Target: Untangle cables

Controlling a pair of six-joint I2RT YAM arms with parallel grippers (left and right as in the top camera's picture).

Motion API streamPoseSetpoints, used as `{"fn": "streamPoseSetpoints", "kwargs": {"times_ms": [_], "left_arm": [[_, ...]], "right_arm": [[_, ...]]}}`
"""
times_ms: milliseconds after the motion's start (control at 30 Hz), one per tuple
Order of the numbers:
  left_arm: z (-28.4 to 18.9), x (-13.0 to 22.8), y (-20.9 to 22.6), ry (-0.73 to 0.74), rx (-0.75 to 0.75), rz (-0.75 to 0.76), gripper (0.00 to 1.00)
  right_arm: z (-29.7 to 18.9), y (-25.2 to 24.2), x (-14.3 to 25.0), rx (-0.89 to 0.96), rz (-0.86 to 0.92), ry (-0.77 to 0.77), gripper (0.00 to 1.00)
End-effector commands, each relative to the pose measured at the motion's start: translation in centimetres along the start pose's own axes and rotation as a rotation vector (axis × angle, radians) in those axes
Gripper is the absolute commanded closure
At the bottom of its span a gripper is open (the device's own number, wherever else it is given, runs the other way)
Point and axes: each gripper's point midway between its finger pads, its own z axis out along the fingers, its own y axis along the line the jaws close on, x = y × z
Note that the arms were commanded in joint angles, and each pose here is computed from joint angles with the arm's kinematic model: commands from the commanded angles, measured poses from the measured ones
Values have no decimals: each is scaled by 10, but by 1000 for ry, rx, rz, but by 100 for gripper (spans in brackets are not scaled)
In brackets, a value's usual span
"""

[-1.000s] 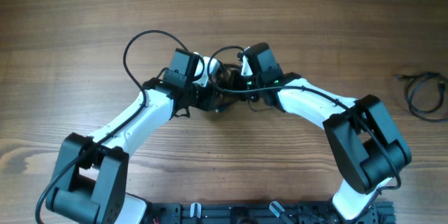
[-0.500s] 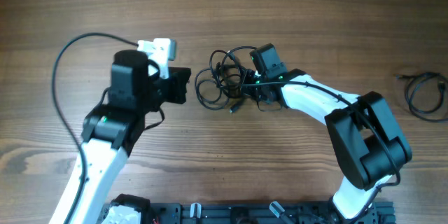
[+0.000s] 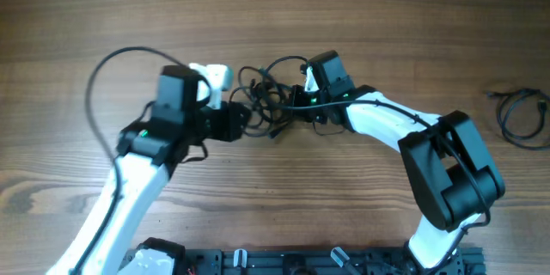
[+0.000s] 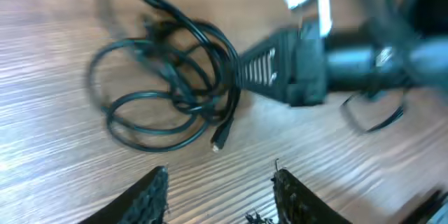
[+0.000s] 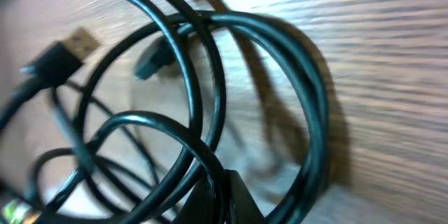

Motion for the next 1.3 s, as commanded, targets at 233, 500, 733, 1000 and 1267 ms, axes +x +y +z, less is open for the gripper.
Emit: {"fn": "streamPoseSetpoints", "kwargs": {"times_ms": [233,500,733,1000,1267], "left_arm": [[41,-6,-28,-28,-162,459,44],[88,8,4,93,-277,583,46],[96,-6,13,45,-340,592,46],[19,-63,-44,-251,-205,552,35],[27,-40,-26,-123,-239,642,17]], "right_arm": [[-26,29,16,-300,-19,172,53],[-20,6,18,-174,38,162,52],[-29,23,7,-297,24,151,50],[-53,-2,-44,-313,154,10,30],[-73,-75,-49,-137,329,-24,13]]}}
